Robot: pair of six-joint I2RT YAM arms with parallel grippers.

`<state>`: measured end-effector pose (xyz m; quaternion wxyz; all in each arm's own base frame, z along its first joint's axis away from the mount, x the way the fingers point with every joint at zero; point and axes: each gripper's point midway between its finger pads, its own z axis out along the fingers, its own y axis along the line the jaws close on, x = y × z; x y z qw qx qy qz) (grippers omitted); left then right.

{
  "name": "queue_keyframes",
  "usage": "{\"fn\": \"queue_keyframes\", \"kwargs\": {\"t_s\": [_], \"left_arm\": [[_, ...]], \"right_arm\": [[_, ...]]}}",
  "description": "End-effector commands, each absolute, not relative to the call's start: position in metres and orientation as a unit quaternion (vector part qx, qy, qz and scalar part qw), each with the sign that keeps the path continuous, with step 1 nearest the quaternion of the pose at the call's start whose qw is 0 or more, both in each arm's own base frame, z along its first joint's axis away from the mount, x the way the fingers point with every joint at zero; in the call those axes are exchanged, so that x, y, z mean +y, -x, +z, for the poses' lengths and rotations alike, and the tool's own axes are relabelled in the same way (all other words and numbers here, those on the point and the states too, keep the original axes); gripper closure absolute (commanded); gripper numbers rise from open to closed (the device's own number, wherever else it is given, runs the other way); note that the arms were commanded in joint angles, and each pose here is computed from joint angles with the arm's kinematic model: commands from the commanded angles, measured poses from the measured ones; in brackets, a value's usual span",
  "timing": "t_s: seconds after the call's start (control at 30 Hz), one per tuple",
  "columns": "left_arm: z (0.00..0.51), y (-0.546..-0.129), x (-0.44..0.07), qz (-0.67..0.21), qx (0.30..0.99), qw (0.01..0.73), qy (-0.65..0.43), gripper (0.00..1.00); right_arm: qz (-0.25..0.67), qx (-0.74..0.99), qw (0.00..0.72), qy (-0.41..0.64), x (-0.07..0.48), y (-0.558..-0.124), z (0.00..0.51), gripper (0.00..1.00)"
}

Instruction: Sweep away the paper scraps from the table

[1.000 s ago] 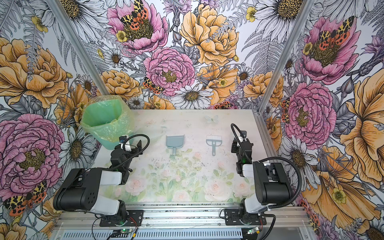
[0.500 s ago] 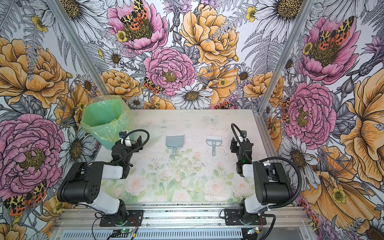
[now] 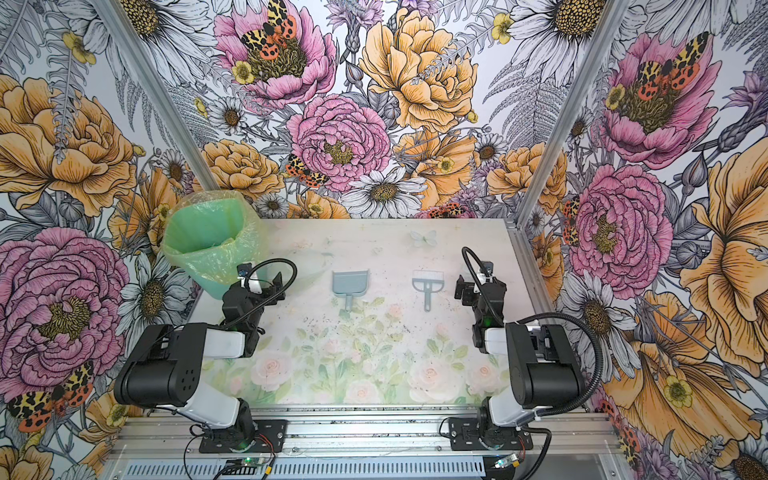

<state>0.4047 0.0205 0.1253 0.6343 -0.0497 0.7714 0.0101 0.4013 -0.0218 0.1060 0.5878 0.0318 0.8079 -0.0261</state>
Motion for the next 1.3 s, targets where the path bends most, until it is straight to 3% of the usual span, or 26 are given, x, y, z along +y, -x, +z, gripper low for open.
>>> {"fn": "queue_keyframes", "kwargs": {"t_s": [0.0,1.27], "left_arm": [[0.1298,-0.4061,0.0190,-0.002,0.767,0.640,0.048,0.02],[0.1297,-0.4048,0.0159,0.029,0.767,0.640,0.048,0.02]], "right_arm": [[-0.024,0.800,0.598,-0.032,-0.0224,-0.4035,0.1101,0.00],[-0.026,0.799,0.600,-0.032,-0.0220,-0.4032,0.1111,0.00]]}}
